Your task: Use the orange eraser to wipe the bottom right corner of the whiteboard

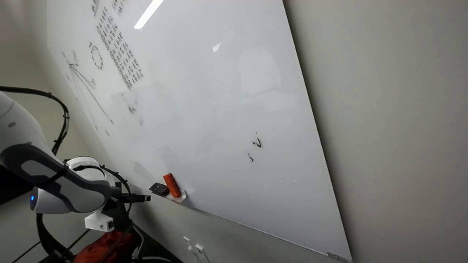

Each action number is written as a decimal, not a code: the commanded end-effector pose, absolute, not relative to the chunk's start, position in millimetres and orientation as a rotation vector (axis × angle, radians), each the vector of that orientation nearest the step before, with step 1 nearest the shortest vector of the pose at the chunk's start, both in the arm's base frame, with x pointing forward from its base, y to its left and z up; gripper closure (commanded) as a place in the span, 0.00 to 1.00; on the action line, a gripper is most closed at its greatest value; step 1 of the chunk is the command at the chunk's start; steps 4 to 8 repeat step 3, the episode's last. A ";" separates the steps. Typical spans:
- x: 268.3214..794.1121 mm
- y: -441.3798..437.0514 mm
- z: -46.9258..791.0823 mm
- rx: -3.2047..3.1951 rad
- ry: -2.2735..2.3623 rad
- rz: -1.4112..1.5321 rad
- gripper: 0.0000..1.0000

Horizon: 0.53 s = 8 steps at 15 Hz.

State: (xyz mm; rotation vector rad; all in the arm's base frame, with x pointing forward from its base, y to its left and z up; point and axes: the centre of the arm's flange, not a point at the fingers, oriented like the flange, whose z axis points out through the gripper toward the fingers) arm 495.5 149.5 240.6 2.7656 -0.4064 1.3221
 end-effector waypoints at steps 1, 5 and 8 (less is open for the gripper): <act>442.0 144.6 275.7 2.733 -0.417 1.386 0.00; 429.8 142.9 281.9 2.724 -0.421 1.401 0.00; 429.8 142.9 281.9 2.724 -0.421 1.401 0.00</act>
